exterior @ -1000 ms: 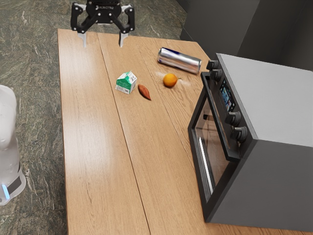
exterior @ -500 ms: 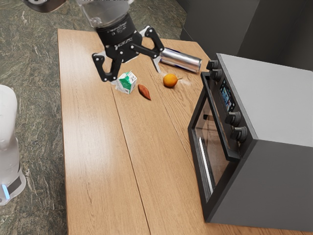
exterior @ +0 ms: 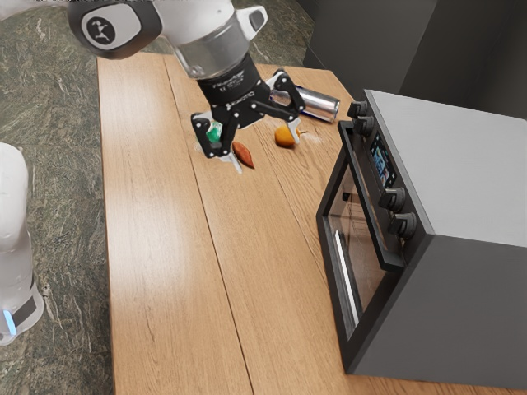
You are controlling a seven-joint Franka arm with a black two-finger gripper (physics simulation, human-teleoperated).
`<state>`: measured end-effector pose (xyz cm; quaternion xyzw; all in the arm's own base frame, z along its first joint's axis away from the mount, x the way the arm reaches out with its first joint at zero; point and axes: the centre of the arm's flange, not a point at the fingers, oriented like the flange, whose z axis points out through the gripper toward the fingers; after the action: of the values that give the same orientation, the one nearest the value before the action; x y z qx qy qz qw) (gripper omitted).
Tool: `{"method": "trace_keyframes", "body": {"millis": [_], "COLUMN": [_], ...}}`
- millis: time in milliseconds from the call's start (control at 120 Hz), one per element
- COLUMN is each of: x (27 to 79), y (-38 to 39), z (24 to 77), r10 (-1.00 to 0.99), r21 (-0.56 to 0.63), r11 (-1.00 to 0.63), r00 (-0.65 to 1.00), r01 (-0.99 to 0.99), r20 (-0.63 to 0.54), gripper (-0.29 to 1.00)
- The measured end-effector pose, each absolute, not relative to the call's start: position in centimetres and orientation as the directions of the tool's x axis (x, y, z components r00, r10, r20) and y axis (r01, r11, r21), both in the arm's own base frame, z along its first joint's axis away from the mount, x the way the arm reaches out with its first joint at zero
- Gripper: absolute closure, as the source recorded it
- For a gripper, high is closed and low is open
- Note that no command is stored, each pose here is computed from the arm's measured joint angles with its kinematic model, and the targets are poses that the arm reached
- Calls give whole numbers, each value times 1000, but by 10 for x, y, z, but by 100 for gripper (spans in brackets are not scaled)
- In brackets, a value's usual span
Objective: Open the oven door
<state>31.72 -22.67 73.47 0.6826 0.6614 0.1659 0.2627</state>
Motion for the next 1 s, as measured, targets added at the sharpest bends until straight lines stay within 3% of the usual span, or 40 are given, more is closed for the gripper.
{"method": "trace_keyframes", "body": {"millis": [1000], "x": [398], "y": [-201], "z": [698], "r10": [974], "r21": [557], "r11": [-194], "r00": [226], "r01": [807], "r20": [11], "gripper": [0]}}
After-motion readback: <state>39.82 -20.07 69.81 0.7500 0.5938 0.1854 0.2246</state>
